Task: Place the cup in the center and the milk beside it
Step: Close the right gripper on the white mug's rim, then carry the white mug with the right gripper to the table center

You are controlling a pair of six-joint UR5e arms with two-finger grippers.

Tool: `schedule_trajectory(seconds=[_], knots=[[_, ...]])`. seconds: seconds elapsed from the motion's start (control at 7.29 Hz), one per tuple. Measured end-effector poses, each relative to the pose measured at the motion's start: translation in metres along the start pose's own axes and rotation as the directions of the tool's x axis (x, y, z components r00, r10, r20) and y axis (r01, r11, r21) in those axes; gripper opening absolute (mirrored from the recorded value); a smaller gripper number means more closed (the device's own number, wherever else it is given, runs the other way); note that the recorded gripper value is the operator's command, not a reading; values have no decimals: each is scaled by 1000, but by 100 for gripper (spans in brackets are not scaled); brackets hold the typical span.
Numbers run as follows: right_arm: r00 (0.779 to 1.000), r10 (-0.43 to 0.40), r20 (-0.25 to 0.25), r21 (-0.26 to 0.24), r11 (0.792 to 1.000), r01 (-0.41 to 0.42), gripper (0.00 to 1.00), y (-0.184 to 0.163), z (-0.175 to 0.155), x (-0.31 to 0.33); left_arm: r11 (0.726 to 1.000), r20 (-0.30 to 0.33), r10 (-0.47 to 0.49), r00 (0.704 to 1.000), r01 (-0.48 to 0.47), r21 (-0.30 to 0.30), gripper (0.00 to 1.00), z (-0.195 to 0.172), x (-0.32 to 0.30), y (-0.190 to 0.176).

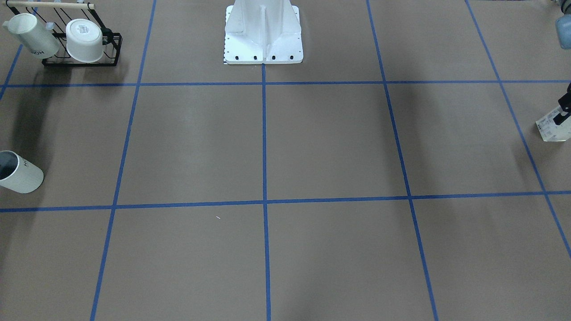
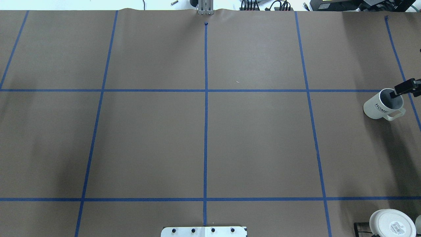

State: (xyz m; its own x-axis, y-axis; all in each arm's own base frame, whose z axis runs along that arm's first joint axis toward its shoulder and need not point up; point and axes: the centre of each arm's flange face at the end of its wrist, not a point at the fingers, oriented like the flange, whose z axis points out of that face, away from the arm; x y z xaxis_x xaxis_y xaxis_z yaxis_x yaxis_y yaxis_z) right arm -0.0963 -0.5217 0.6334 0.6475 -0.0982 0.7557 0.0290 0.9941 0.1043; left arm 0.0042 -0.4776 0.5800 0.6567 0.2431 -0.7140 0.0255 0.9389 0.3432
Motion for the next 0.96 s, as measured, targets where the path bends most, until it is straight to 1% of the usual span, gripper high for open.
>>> schedule_trajectory(seconds=[0.14, 0.27, 0.69, 0.82, 0.96], knots=[[1000, -2, -3, -10, 1000, 2, 73, 3, 5, -1, 1000, 0, 0, 1000, 0, -1, 98, 0, 0, 0], [1000, -8, -10, -24, 1000, 8, 1, 4, 14, -5, 1000, 0, 0, 1000, 0, -1, 98, 0, 0, 0], [1000, -16, -17, -43, 999, 15, 0, 3, 25, -13, 1000, -1, 0, 1000, 0, -1, 98, 0, 0, 0], [1000, -22, -11, -41, 999, 22, 0, 0, 24, -17, 1000, -1, -1, 1000, 1, -1, 98, 1, 0, 0], [1000, -25, -2, -29, 999, 25, 0, -6, 16, -29, 1000, -1, -1, 1000, 1, -2, 98, 1, 0, 0]])
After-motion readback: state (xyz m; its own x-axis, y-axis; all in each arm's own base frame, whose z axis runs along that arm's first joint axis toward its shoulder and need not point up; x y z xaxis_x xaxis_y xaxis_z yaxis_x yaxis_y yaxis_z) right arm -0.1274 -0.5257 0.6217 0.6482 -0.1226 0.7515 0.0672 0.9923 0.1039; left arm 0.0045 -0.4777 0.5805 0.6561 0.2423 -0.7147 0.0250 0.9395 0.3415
